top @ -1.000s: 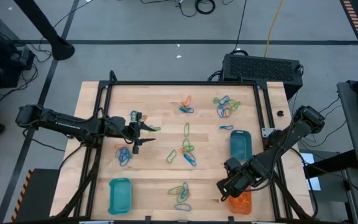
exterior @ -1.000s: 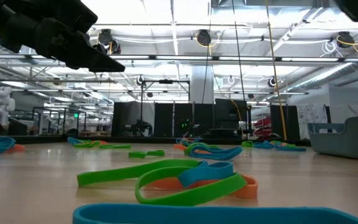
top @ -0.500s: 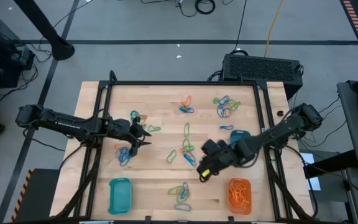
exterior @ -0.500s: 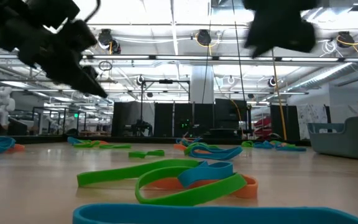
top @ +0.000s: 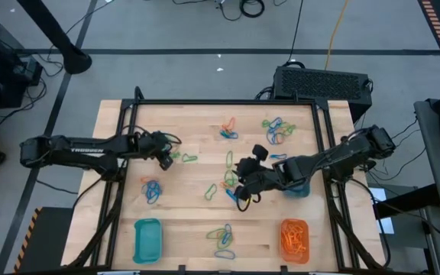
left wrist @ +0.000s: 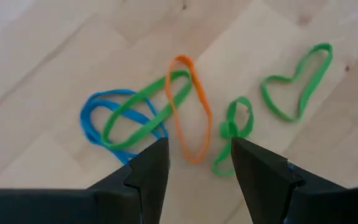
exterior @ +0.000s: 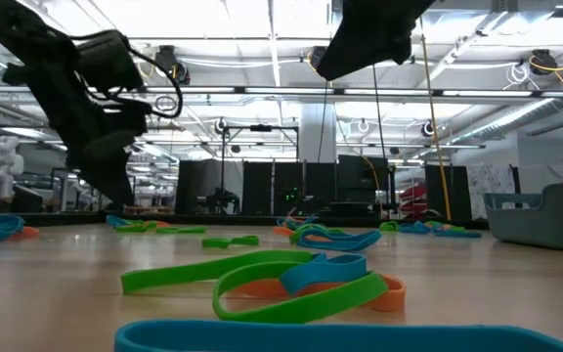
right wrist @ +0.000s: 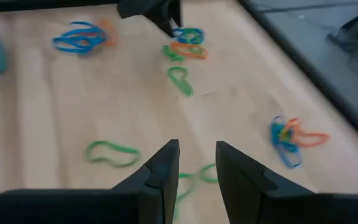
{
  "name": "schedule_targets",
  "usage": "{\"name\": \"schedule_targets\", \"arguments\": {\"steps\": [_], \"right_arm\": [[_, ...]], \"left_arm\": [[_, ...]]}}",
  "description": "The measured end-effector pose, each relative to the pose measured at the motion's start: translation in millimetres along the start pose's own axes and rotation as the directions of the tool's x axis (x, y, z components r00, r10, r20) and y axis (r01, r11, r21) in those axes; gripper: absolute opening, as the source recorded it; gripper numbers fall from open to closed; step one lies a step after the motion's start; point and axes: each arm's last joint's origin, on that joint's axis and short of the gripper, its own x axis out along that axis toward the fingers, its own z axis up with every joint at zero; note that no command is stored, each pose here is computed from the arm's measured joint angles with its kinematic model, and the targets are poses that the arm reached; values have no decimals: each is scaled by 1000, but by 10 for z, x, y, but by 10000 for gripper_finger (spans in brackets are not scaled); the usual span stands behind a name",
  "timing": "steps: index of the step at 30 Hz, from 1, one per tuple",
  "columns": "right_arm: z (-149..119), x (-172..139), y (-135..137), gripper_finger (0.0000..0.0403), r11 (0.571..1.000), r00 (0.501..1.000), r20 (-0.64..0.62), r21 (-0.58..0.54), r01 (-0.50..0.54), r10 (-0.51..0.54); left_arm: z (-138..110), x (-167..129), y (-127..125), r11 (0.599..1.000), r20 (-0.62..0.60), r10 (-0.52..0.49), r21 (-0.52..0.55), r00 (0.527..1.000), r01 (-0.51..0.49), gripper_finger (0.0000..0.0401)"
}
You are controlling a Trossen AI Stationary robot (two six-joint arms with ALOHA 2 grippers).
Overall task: Sort rubber bands into baskets
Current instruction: Put the orange rubber band into the orange bin
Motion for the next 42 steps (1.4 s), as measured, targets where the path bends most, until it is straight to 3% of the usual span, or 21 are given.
{"name": "schedule_targets", "arguments": {"steps": [4,8,24,34,42], "right_arm": [[34,47,-87,98,996,996,26,-21,90,-90],[55,85,-147,98,993,993,25,-19,114,-114],[64,100,-166,98,994,993,24,0,113,-113],[64,99,-162,98,994,993,26,27,110,-111],[56,109,-152,98,994,994,22,24,107,-107]], "left_arm": [[18,87,43,999,-45,-28,-28,999,26,183],[0,154,61,999,-84,-1,-40,996,-3,183],[6,355,51,999,-115,43,-18,992,-45,181],[16,347,55,998,-102,66,15,993,-65,143],[148,216,40,991,-94,77,114,993,-66,143]]}}
